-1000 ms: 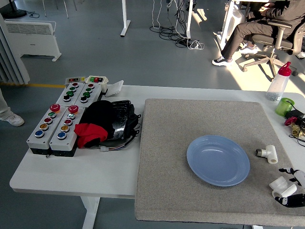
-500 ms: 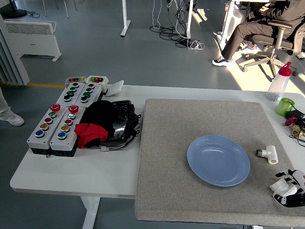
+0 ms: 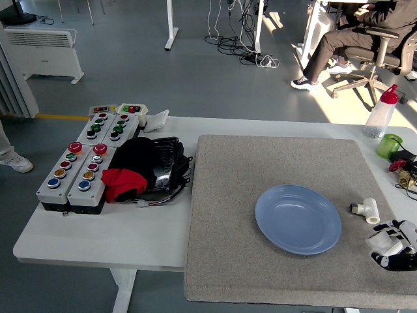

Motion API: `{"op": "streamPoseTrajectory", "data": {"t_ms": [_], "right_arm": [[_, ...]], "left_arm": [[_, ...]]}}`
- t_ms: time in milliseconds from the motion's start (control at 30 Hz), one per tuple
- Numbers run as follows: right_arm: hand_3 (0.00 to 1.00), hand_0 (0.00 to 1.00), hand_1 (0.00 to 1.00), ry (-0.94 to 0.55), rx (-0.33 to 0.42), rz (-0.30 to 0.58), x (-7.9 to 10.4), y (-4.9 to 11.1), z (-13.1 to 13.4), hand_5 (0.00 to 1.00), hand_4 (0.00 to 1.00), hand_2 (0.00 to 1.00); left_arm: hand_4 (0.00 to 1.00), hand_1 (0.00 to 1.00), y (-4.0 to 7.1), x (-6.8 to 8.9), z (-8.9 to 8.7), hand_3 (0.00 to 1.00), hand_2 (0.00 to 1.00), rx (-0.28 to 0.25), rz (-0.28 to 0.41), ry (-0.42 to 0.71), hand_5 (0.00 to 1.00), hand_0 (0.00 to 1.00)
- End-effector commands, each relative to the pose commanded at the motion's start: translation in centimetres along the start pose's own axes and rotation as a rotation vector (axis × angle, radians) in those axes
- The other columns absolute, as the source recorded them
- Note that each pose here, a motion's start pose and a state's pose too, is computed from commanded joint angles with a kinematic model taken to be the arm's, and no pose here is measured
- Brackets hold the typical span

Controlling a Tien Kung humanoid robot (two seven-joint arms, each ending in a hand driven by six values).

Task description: Pick pipe place plate twice

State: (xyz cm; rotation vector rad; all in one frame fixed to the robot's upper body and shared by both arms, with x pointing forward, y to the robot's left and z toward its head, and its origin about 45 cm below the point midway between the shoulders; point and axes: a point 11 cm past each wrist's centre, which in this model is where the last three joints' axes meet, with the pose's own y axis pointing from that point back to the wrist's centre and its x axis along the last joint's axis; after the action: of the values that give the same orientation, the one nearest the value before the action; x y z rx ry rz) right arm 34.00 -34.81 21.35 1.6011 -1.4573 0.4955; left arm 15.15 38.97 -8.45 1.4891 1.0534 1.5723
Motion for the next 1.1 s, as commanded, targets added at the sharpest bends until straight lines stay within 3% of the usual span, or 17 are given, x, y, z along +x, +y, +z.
{"op": "streamPoseTrajectory", "data": {"t_ms": [267, 533, 767, 800, 967, 1000, 1100], "right_arm": [[0.700, 0.416, 0.518, 0.014, 0.117, 0.002, 0.2, -1.2, -5.1, 0.182, 0.696, 0.560], [0.696, 0.418, 0.522, 0.066, 0.225, -0.055, -1.7, -2.2, -10.2, 0.171, 0.675, 0.560], [0.696, 0.445, 0.535, 0.102, 0.263, -0.096, -3.5, -3.8, -13.5, 0.168, 0.668, 0.562], [0.695, 0.502, 0.555, 0.107, 0.263, -0.102, -3.8, -4.1, -13.8, 0.179, 0.661, 0.567], [0.695, 0.502, 0.555, 0.150, 0.253, -0.132, -4.9, -4.9, -14.8, 0.179, 0.661, 0.567], [0.734, 0.758, 0.724, 0.159, 0.248, -0.145, -5.2, -5.0, -14.9, 0.200, 0.661, 0.735], [0.734, 0.758, 0.724, 0.159, 0.245, -0.182, -6.0, -5.1, -15.3, 0.200, 0.661, 0.735]], "left_arm": [[0.411, 0.578, 0.0, 0.0, 0.1, 0.458, 0.581, -0.001, -0.001, -0.001, 0.998, 0.584], [0.411, 0.578, 0.1, -0.1, 0.1, 0.458, 0.581, 0.000, -0.003, 0.007, 0.998, 0.584], [0.411, 0.578, 0.1, -0.2, 0.1, 0.458, 0.581, 0.000, -0.004, 0.006, 0.998, 0.585], [0.412, 0.578, 0.1, -0.2, 0.1, 0.457, 0.581, 0.000, -0.004, 0.007, 0.998, 0.585], [0.412, 0.578, 0.1, -0.3, 0.0, 0.457, 0.581, 0.002, -0.005, 0.011, 0.998, 0.585], [0.412, 0.579, 0.1, -0.3, 0.0, 0.457, 0.583, 0.002, -0.004, 0.012, 0.998, 0.584], [0.412, 0.579, 0.0, -0.2, -0.1, 0.457, 0.583, 0.005, -0.004, 0.010, 0.998, 0.584]]}}
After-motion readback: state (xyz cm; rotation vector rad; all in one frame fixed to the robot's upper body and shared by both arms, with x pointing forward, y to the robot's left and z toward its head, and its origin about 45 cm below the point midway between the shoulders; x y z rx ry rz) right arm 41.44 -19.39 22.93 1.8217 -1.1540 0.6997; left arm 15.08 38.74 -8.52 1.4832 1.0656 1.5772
